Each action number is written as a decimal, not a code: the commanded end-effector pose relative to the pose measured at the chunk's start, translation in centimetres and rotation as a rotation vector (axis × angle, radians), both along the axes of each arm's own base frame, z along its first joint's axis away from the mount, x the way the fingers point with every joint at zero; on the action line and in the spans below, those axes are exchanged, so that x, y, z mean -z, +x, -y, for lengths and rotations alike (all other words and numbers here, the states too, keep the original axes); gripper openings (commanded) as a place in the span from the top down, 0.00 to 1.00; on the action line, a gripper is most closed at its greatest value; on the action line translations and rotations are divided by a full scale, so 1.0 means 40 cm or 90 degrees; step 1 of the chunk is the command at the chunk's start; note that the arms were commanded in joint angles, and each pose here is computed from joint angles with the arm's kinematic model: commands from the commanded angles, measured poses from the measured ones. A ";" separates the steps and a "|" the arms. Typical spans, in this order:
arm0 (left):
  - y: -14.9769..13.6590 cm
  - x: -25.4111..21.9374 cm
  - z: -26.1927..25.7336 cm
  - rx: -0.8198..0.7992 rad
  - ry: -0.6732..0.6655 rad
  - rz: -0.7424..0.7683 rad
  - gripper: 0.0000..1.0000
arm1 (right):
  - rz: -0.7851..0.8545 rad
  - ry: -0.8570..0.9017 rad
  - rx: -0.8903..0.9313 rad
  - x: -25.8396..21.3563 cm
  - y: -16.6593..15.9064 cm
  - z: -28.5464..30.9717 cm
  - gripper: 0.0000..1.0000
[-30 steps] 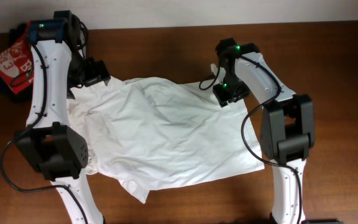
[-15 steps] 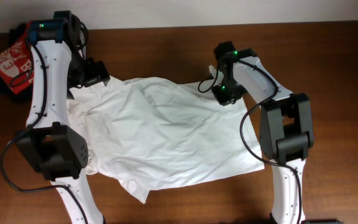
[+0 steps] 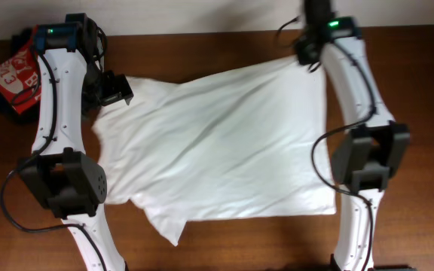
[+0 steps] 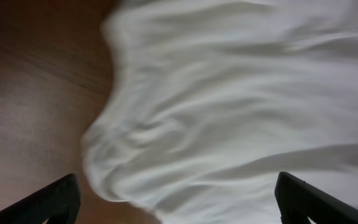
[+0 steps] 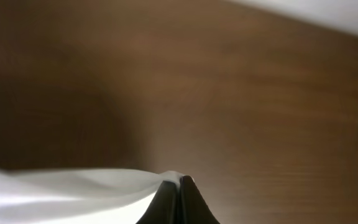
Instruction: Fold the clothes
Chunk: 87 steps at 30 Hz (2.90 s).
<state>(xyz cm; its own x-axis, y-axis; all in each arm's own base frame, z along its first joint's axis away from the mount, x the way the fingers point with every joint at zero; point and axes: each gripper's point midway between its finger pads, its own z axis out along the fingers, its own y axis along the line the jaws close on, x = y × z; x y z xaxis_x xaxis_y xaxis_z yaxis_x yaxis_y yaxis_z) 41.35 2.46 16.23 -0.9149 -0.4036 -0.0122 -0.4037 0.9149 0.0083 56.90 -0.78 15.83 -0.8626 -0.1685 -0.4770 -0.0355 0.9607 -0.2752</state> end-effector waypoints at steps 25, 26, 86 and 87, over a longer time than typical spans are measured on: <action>-0.340 -0.237 0.167 0.102 -0.015 0.090 0.01 | -0.099 0.216 0.279 -0.307 -0.456 0.112 0.01; -0.364 -0.226 0.167 0.102 -0.020 0.079 0.01 | -0.095 0.230 0.272 -0.319 -0.468 0.101 0.01; -0.604 0.378 0.361 0.202 -0.059 -0.181 0.33 | -0.321 0.297 0.110 -0.078 -0.718 -0.164 0.01; -0.599 0.389 0.364 0.203 -0.062 -0.171 0.36 | -0.322 0.297 0.110 -0.078 -0.718 -0.164 0.01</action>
<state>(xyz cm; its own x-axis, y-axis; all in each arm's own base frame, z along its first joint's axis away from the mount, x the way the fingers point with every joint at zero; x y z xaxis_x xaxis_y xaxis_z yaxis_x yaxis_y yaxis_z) 17.44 -11.73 1.26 -0.9560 -0.1042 0.2741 -0.1059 0.9943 0.0085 28.45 5.38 18.78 -0.9910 0.1338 0.0037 0.1325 0.9770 0.1669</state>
